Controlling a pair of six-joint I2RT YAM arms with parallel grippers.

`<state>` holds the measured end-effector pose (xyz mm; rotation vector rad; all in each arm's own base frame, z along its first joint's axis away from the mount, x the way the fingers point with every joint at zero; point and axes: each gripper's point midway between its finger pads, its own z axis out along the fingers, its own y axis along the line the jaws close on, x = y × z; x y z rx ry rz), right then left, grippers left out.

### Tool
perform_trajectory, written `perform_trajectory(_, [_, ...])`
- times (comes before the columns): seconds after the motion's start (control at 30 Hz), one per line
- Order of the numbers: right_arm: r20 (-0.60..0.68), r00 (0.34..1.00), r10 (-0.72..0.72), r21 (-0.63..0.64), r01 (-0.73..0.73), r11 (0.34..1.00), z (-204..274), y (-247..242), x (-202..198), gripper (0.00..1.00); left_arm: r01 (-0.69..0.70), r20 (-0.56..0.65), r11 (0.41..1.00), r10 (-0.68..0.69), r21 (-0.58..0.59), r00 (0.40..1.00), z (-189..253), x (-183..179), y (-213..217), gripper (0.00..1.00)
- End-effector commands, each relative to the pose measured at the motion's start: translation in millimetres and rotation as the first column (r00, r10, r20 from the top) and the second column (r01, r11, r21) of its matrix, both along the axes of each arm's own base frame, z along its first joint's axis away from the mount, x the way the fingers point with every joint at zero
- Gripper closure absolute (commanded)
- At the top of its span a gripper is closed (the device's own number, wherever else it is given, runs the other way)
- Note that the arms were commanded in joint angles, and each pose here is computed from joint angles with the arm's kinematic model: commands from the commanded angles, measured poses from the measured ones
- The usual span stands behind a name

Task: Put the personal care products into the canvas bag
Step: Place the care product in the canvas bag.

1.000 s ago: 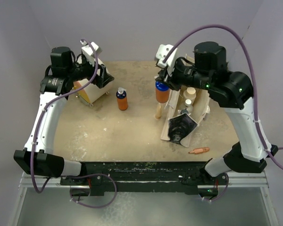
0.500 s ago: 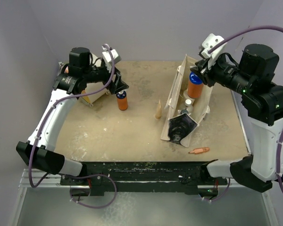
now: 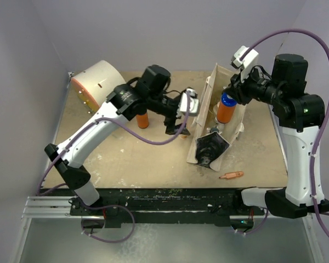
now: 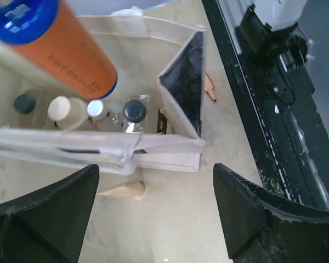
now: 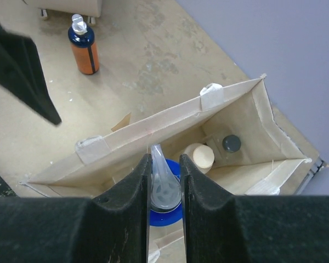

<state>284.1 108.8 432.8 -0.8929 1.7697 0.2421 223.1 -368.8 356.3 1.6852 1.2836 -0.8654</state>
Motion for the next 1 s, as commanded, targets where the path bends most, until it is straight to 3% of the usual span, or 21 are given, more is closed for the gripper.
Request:
perform_trajectory(0.0, [0.147,0.987,0.062,0.062,-0.071,0.996,37,9,-7,1.0,0.143,0.183,0.982,-0.164,0.126,0.969,-18,-15,-15,0.12])
perform_trajectory(0.23, [0.118,0.988,0.096,0.081,-0.106,0.991,28,13,-9,1.0,0.256,0.318,0.936,-0.325,0.243,0.891,-39,-16,-31,0.09])
perform_trajectory(0.47, [0.08,0.984,0.158,0.117,-0.167,0.979,20,23,-14,1.0,0.243,0.404,0.898,-0.389,0.366,0.828,-65,-3,-40,0.13])
perform_trajectory(0.8, [0.007,0.976,0.217,0.141,-0.216,0.966,6,31,-28,1.0,0.21,0.451,0.874,-0.415,0.437,0.79,-75,4,-45,0.52])
perform_trajectory(0.97, [-0.012,0.973,0.232,0.157,-0.227,0.961,0,33,-35,1.0,0.199,0.48,0.871,-0.423,0.449,0.768,-69,5,-45,0.81])
